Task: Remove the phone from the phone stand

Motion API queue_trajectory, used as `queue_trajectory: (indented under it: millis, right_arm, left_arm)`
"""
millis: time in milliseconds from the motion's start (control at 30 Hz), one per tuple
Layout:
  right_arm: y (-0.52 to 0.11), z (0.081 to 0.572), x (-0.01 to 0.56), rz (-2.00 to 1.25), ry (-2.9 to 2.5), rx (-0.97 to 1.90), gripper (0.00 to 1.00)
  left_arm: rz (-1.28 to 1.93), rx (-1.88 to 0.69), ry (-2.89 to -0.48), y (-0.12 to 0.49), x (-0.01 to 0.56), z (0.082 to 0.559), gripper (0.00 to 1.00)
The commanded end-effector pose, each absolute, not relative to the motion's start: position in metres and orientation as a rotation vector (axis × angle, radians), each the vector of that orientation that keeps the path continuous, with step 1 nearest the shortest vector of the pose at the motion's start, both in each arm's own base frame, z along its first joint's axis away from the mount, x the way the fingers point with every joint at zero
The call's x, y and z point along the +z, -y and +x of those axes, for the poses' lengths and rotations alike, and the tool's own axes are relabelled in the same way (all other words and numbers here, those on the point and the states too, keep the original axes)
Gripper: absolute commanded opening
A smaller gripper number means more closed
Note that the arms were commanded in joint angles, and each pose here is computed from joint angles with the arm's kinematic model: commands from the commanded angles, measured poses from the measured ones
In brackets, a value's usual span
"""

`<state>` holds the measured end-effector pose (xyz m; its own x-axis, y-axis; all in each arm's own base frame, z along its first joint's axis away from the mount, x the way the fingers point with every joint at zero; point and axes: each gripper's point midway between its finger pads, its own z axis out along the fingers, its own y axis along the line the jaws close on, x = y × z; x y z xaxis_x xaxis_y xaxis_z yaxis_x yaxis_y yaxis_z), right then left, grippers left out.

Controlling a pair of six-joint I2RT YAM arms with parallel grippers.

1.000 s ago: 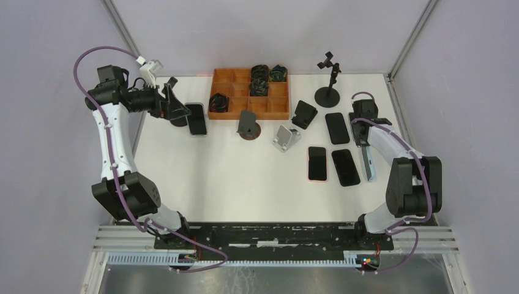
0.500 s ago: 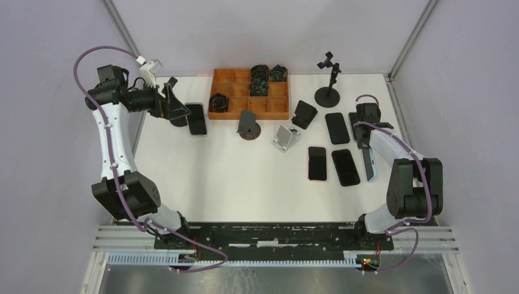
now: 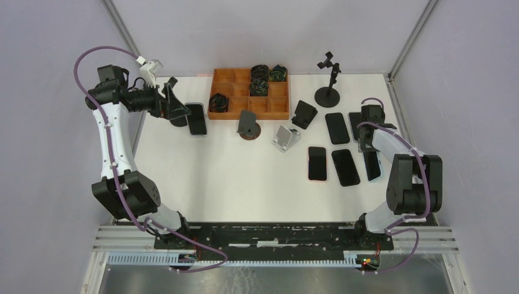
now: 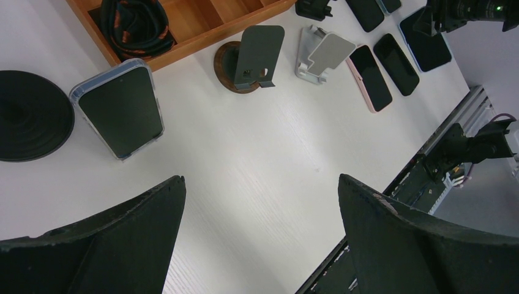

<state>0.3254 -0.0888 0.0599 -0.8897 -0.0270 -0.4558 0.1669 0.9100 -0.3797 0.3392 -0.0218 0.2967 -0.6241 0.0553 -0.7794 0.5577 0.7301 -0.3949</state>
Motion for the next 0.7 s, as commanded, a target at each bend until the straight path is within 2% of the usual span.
queue_trajectory:
  millis: [0, 100, 433, 667]
  right_arm:
    - [0.091, 0.343, 0.062, 0.148, -2.579, -0.539, 0.57]
    - [0.097, 0.343, 0.058, 0.165, -2.590, -0.570, 0.61]
    - [0.102, 0.338, 0.042, 0.190, -2.621, -0.593, 0.66]
    - [0.112, 0.337, 0.049, 0.282, -2.589, -0.650, 0.81]
  left_arm:
    - [0.485, -0.788, -2.106, 0.020, 0.306, 0.344, 1.00]
    - [0.483, -0.791, -2.106, 0.020, 0.306, 0.344, 1.00]
    - [0.491, -0.770, -2.106, 0.019, 0.306, 0.341, 1.00]
    - [0.493, -0.759, -2.106, 0.019, 0.307, 0.339, 1.00]
